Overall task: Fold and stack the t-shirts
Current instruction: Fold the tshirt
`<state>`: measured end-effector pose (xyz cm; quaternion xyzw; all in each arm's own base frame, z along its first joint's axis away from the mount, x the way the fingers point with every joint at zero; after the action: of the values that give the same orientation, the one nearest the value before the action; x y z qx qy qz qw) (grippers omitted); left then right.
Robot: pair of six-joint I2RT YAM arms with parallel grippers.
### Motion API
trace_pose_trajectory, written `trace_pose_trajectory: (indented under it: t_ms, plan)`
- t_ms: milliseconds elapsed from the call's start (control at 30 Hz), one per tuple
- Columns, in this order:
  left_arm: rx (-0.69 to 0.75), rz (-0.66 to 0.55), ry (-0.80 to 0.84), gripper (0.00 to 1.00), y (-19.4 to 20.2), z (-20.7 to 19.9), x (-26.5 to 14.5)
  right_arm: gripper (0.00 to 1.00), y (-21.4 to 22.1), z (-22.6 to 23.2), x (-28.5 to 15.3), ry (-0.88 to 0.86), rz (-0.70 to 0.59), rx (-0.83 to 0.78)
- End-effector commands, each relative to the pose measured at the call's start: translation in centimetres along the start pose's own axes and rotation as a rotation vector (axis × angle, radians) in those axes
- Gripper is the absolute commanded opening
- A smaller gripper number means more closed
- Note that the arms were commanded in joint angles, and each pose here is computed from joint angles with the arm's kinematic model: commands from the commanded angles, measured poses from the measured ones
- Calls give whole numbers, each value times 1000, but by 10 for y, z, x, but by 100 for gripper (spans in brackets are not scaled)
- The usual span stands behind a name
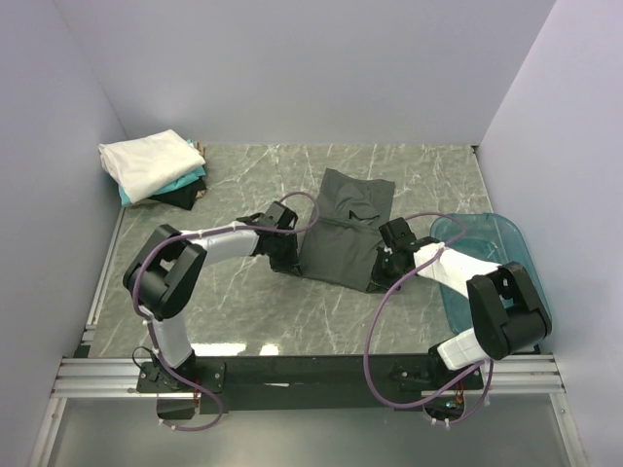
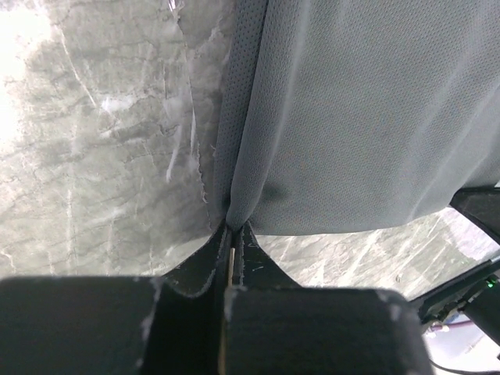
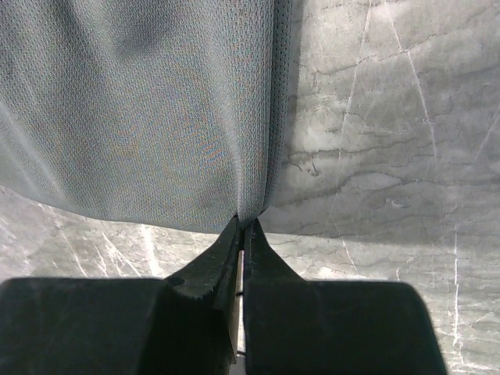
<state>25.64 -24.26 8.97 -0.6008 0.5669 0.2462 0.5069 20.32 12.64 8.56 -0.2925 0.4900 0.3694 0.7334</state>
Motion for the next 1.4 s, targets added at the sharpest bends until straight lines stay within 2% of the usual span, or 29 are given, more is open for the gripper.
trace_pose_trajectory:
  t_ms: [0,267,667,900,1100,1200,1367]
  plan:
    - [6,-30,-98,1,6,8,0,0,8,-17,2,90,2,-21]
    - [-13,-144,-92,1,18,2,-40,0,19,-25,-14,43,-15,22]
    - [-16,-170,-23,1,69,-20,-86,0,63,-28,-53,9,-43,8]
    - [-46,-185,30,1,103,-29,-115,0,83,-39,-91,-72,-83,30]
    - [-78,-212,88,1,129,-43,-147,0,99,-52,-119,-144,-61,72]
    - [-101,-232,121,1,137,-50,-162,0,102,-53,-136,-179,-71,81]
    - [-113,-284,154,1,130,-63,-179,0,91,-43,-168,-227,-165,91]
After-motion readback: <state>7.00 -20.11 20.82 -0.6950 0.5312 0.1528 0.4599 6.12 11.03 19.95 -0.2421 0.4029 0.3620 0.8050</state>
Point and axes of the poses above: each gripper's point midway between its finger pads, its own x axis out along the fingers, its own z axis along the line the jaws close on, y = z × x, the point moved 8 cm from there along -x, back along the fingers, and after that the axes turned 15 degrees about x, right-handed, at the moved point
